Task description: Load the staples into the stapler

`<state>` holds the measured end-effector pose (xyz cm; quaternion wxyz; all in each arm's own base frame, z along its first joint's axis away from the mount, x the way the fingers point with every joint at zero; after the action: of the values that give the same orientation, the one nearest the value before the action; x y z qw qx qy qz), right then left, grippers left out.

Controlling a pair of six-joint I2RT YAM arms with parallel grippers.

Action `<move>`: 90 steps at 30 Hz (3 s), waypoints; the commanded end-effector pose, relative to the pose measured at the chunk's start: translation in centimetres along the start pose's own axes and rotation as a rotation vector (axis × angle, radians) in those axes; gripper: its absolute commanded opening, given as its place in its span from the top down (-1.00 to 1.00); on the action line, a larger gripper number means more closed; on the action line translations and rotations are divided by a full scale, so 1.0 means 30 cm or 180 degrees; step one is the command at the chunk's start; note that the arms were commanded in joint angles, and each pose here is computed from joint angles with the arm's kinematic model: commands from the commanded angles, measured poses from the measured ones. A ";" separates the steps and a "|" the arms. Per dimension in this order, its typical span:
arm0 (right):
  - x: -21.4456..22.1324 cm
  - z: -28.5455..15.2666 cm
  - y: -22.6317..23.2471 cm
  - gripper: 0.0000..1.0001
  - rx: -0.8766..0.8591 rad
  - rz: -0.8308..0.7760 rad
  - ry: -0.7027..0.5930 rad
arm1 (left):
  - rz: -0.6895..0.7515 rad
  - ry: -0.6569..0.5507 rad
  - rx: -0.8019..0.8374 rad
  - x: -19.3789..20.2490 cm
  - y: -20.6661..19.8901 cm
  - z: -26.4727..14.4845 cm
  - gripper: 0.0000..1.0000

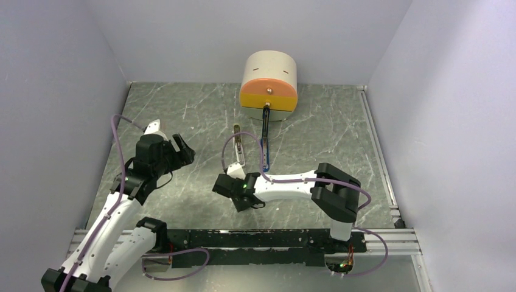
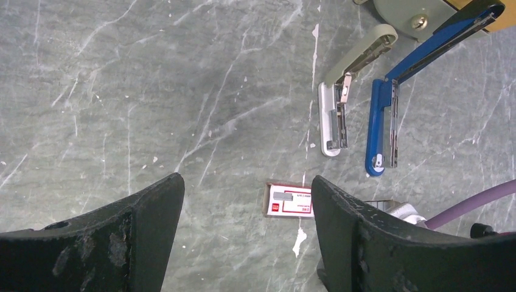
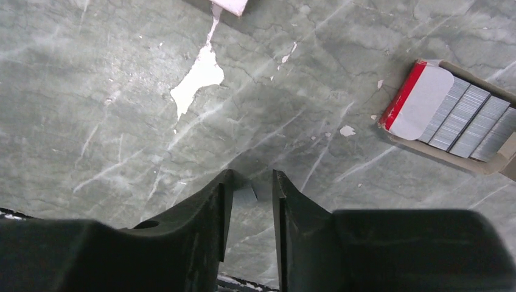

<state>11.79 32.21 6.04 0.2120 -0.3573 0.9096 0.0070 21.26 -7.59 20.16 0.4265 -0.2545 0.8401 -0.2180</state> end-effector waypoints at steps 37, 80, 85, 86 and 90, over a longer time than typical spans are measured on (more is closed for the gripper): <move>0.166 -0.047 -0.113 0.08 0.0357 0.0079 0.0176 | 0.0283 0.0058 0.0487 -0.004 -0.053 -0.090 -0.63; 0.040 0.001 -0.146 0.00 -0.1035 -0.2729 -0.0070 | 0.0234 -0.0044 0.0299 -0.019 -0.033 -0.078 -0.65; 0.035 0.032 -0.154 0.00 -0.0953 -0.2669 0.0009 | 0.0240 -0.0023 0.0315 -0.016 -0.035 -0.075 -0.65; 0.031 0.035 -0.154 0.01 -0.0940 -0.2661 0.0000 | 0.0245 -0.0016 0.0315 -0.015 -0.035 -0.073 -0.65; 0.014 0.038 -0.148 0.16 -0.0954 -0.2580 -0.0041 | 0.0248 0.0011 0.0320 -0.011 -0.036 -0.070 -0.65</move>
<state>13.96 28.38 6.03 0.1420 -0.7205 0.6755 0.0669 19.83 -7.86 21.45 0.4379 -0.2002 0.8427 -0.2408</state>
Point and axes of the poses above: each gripper's point midway between its finger pads, its own z axis out along the fingers, its own y axis along the line the jaws close on, x = y × z, the point moved 5 cm from there along -z, back along the fingers, and after that the axes turned 14 degrees about -z, right-handed, at the moved point
